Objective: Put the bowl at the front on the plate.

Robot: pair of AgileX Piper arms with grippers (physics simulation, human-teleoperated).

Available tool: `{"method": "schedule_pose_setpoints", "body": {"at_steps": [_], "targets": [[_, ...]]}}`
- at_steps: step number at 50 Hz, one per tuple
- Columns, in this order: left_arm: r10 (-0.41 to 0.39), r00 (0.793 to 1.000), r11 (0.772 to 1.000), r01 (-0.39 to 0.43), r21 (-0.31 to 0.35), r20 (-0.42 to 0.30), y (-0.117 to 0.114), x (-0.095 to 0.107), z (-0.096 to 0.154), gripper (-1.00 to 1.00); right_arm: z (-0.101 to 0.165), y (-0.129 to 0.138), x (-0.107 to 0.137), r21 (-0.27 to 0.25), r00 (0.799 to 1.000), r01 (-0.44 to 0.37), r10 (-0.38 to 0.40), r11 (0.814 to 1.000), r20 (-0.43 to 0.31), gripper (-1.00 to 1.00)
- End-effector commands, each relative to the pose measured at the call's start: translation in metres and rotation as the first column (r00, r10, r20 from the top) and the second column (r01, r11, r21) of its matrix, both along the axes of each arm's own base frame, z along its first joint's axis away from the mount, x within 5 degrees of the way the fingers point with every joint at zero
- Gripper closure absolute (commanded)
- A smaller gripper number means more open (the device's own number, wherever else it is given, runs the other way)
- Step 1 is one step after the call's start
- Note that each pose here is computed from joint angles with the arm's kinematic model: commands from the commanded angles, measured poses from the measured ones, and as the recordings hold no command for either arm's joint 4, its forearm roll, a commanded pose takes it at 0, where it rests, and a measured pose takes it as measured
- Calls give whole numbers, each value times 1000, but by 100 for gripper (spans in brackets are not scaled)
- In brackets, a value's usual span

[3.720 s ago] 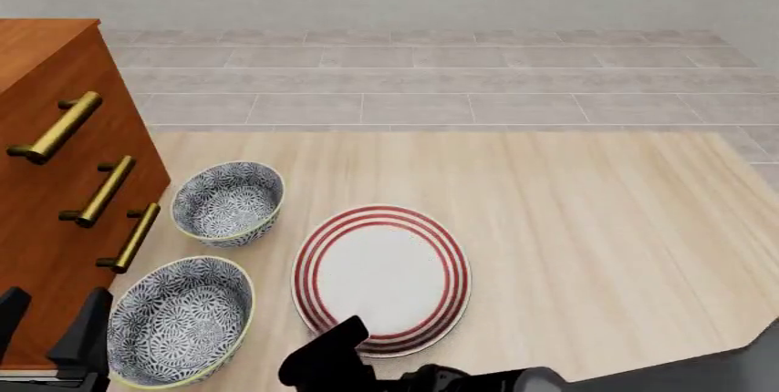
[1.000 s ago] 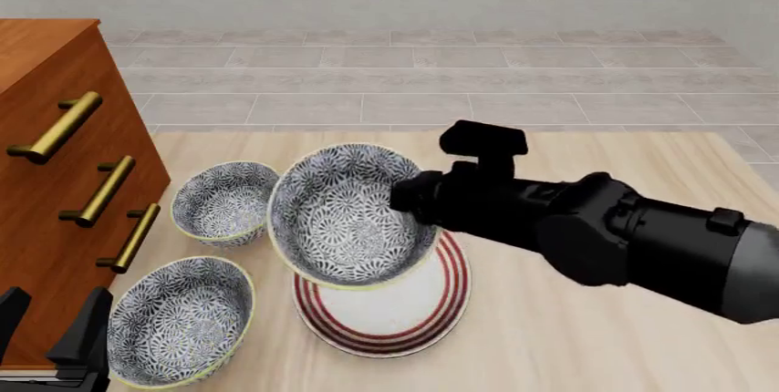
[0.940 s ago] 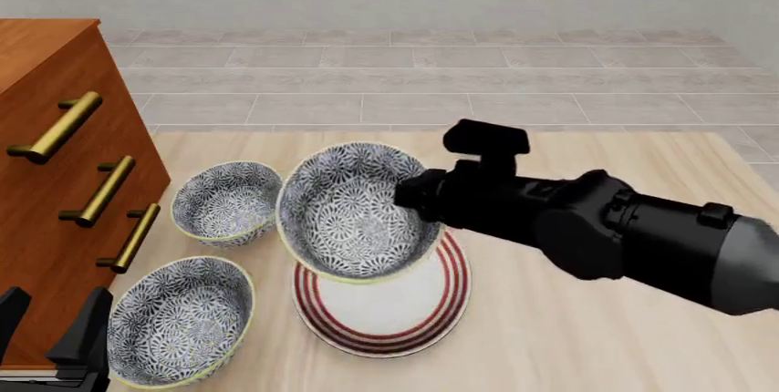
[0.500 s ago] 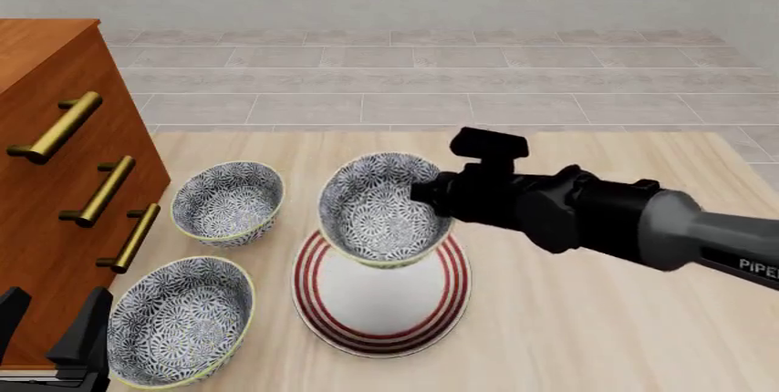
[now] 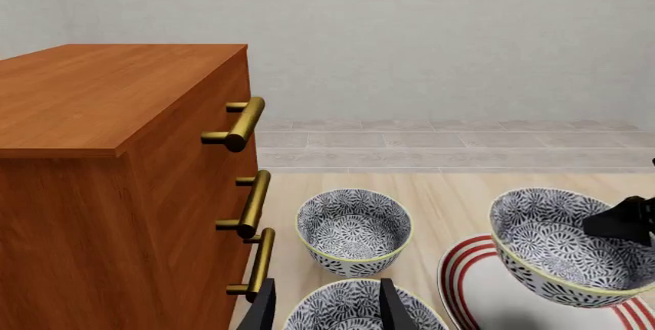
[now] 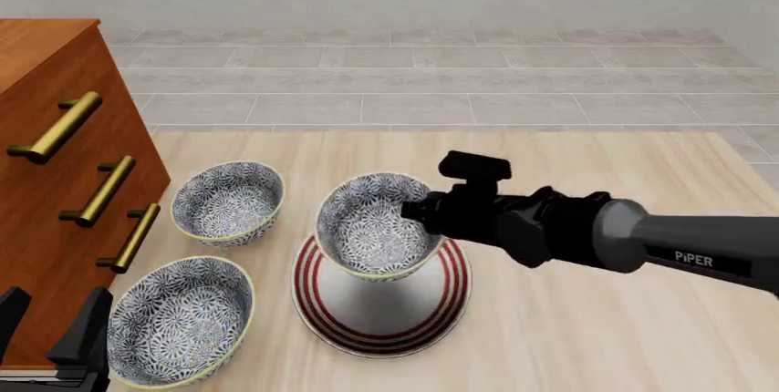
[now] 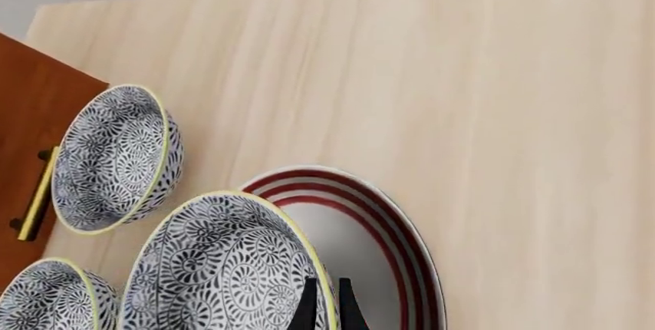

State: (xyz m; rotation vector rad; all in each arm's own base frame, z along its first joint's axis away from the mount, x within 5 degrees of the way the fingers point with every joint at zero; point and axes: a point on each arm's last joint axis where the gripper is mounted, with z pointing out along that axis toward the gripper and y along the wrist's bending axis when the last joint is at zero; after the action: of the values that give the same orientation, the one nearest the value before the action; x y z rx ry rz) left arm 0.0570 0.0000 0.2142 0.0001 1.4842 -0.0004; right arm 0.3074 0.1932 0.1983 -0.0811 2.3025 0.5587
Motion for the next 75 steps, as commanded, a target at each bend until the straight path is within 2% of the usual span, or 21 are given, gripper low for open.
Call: {"method": "schedule_pose_setpoints", "body": {"at_steps": [1, 36, 52, 61, 62, 75], "targets": [[0, 1000, 1000, 0, 0, 0, 0, 0, 0, -100, -16, 1, 0, 33, 999, 32, -31, 999, -26, 100], [0, 1000, 1000, 0, 0, 0, 0, 0, 0, -100, -51, -8, -4, 10, 997, 50, -49, 999, -64, 100], [0, 1000, 1000, 0, 0, 0, 0, 0, 0, -100, -47, -10, 1, 3, 997, 51, -51, 999, -54, 100], [0, 1000, 1000, 0, 0, 0, 0, 0, 0, -100, -39, -6, -2, 17, 998, 41, -40, 999, -39, 100], [0, 1000, 1000, 0, 0, 0, 0, 0, 0, -100, -38, -6, -2, 18, 999, 39, -38, 999, -35, -100], [0, 1000, 1000, 0, 0, 0, 0, 0, 0, -100, -34, 0, -7, 25, 999, 21, -20, 999, -28, -100]]}}
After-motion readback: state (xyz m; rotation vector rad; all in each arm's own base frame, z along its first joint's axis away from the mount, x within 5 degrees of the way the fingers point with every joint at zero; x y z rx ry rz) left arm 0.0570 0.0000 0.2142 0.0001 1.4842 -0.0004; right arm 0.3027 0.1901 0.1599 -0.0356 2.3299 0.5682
